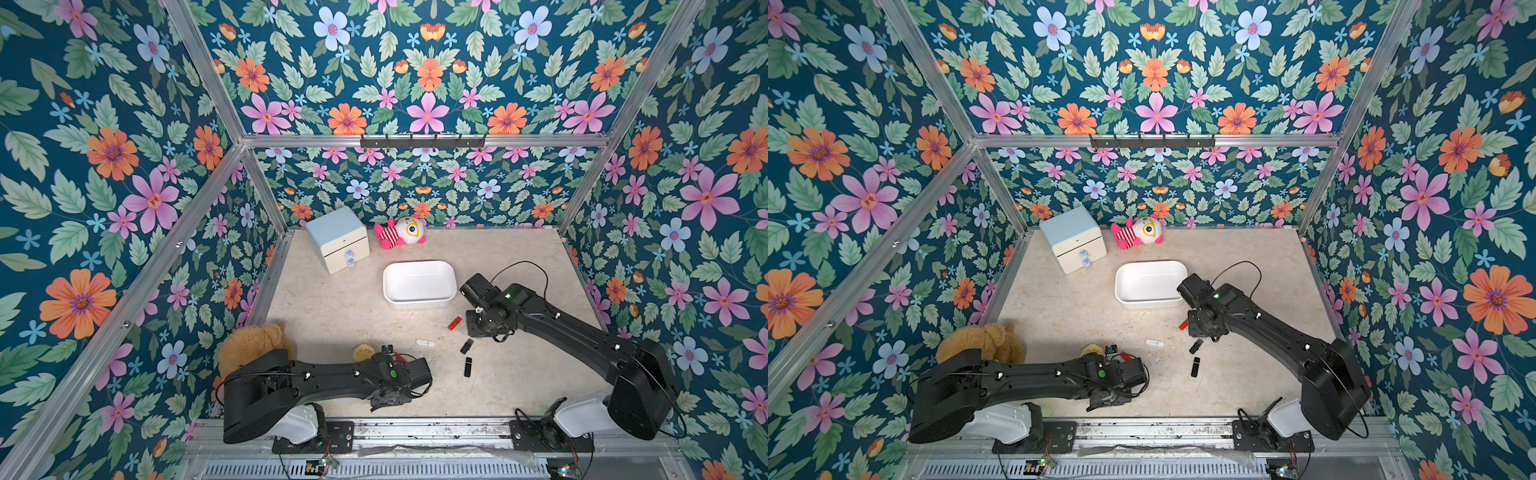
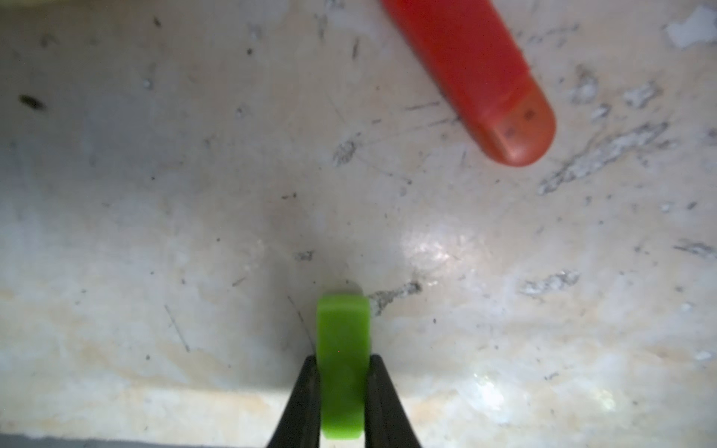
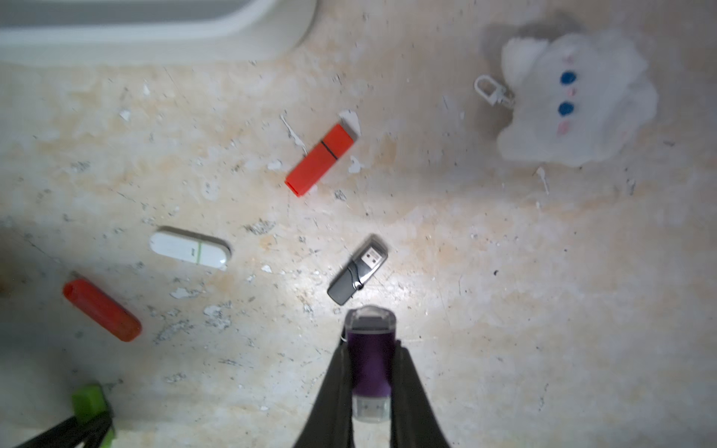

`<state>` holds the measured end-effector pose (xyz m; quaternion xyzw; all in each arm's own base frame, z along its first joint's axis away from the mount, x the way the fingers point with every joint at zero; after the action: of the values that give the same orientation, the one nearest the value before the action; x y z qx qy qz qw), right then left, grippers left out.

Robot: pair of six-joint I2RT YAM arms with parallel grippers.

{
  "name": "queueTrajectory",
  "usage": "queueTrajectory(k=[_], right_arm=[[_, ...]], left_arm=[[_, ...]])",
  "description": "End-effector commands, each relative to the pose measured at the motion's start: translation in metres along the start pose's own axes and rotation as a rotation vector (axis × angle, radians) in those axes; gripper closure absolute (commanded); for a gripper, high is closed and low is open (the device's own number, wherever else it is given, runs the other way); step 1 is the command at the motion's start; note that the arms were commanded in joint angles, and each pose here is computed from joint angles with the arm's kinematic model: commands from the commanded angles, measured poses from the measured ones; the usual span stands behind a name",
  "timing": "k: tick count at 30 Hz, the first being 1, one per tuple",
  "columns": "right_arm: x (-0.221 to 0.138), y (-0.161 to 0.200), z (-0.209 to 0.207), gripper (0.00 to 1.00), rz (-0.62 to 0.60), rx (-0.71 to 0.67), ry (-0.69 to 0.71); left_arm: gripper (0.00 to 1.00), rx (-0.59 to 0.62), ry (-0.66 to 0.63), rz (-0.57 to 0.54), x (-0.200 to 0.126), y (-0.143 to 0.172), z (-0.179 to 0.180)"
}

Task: Put the usb flash drive into the storage box
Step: Pick up the USB flash from the center of the board, then place the USB flash in the storage box.

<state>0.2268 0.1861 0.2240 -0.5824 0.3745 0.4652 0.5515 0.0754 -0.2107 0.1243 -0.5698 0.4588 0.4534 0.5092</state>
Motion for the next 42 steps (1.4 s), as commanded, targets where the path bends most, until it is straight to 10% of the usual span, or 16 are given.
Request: queueTrajectory(k=[1, 18, 42], right_arm=[[-0.005, -0.022, 0.007, 1.0, -0.007, -0.067, 0.014], [0.049, -0.14, 0.056, 1.0, -0.007, -0.123, -0.016], [0.143, -0.183, 0.058, 1.0, 0.065, -0.165, 0.145]], left_arm=[[1.0, 0.017, -0.026, -0.04, -0.014, -0.01, 0.002], [1.0, -0.039, -0.011, -0.146, -0.077, -0.097, 0.04], [1.0, -0.037, -0.001, -0.119, -0.07, -0.125, 0.05]])
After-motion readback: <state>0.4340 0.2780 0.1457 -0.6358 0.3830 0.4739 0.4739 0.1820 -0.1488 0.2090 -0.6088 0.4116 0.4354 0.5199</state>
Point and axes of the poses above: each gripper's point midway between its finger pads, its own x axis out along the fingers, its own z axis along the line the jaws close on, y = z × x, the point moved 10 cm from there along -x, back along the fingers, and after that the axes turned 1 degree about -x, right-handed, at the moved point
